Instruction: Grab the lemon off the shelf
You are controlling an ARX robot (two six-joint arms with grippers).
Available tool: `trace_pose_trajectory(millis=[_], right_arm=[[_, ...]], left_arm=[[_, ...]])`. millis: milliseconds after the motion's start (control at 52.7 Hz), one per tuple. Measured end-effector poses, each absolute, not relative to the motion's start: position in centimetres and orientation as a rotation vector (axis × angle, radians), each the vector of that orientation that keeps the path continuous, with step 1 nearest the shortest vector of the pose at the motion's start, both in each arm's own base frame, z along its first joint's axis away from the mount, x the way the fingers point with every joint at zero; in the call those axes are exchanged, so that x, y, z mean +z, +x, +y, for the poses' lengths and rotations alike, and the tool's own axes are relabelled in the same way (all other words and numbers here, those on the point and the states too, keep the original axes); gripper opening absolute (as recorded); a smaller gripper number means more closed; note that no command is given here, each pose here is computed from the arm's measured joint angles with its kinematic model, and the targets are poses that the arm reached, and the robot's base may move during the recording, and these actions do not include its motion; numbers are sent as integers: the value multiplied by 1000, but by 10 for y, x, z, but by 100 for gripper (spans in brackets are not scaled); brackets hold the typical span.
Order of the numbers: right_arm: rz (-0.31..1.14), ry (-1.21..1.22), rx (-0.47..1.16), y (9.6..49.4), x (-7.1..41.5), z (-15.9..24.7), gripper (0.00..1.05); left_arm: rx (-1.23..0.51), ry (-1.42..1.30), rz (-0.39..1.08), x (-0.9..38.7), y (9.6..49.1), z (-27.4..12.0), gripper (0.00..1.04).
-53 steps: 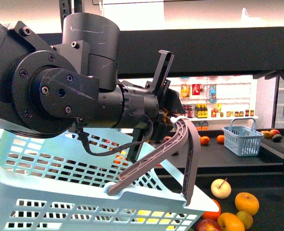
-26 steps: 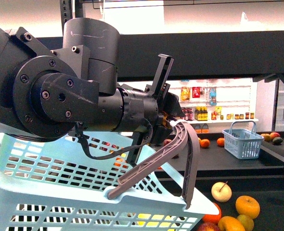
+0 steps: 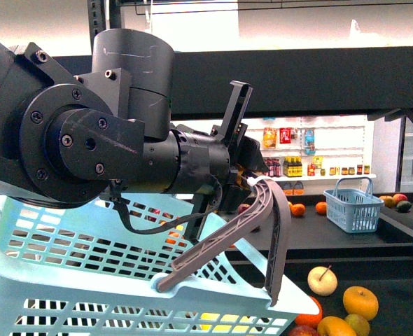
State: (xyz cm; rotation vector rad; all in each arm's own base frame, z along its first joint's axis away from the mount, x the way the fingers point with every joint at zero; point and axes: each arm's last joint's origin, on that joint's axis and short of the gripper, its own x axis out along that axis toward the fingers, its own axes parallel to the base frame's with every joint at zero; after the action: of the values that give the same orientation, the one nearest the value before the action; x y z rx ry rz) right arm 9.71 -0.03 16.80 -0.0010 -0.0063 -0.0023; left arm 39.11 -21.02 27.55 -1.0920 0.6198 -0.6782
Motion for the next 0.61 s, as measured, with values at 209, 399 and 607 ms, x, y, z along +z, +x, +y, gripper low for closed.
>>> trace_pose_trajectory(millis=[209, 399, 607], right_arm=[[-6, -1, -2, 97, 168, 0, 52], [-6, -1, -2, 97, 168, 0, 81], [-6, -1, -2, 97, 168, 0, 97]], left_arm=[[-678, -1092, 620, 276, 391, -210, 6], [-678, -1092, 620, 276, 391, -210, 6], [-655, -1049, 561, 277, 392, -210, 6]])
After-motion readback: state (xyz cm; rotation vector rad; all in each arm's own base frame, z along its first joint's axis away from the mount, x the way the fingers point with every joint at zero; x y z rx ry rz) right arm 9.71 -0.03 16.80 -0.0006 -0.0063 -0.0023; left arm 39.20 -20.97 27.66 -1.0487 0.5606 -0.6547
